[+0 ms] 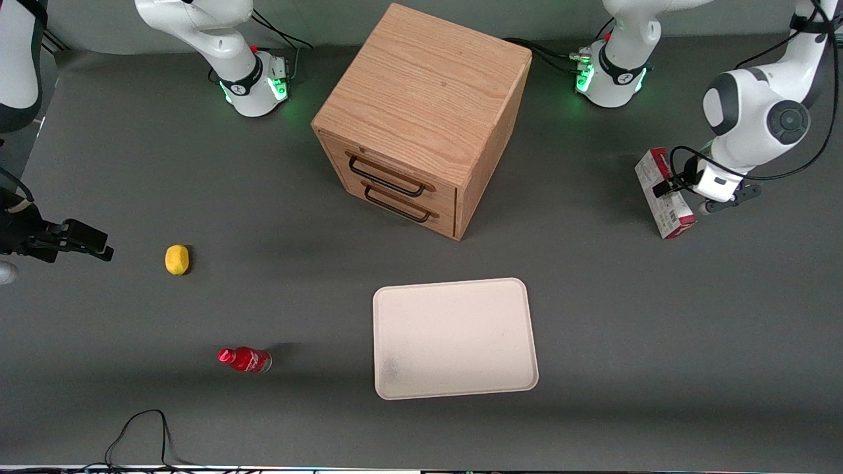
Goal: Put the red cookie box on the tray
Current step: 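Lower the open left gripper over the upright red tartan cookie box, then close the left gripper on the cookie box's base, then lift the box and carry it over the cream tray's corner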
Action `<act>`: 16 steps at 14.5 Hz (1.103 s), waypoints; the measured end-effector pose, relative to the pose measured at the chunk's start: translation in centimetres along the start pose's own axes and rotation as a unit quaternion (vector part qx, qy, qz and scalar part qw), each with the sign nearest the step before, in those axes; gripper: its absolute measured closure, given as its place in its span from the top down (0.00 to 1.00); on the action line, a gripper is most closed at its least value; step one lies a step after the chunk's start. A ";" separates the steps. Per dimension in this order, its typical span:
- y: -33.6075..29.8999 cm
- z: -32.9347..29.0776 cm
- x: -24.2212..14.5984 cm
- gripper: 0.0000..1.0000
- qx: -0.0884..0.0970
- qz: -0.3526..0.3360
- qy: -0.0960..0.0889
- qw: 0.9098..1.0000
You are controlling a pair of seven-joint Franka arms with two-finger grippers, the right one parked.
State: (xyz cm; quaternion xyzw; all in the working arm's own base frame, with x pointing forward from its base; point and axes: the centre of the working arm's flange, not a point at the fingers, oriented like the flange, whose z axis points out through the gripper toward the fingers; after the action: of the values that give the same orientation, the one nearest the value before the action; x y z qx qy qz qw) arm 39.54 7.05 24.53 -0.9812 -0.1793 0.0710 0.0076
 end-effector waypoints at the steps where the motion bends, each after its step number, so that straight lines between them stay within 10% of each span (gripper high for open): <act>1: 0.0 0.9 -0.1 1.00 0.001 0.000 -0.005 1.000; 4: 0.0 2.7 -0.1 0.92 0.005 0.000 -0.017 1.000; 12: 0.1 2.8 0.1 0.09 0.006 0.001 -0.021 1.000; 16: 0.6 -0.8 2.4 0.07 0.020 0.002 -0.077 0.997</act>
State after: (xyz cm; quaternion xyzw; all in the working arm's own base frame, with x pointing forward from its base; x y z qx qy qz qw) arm 42.09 7.31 24.94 -0.9728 -0.1758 0.1501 0.0132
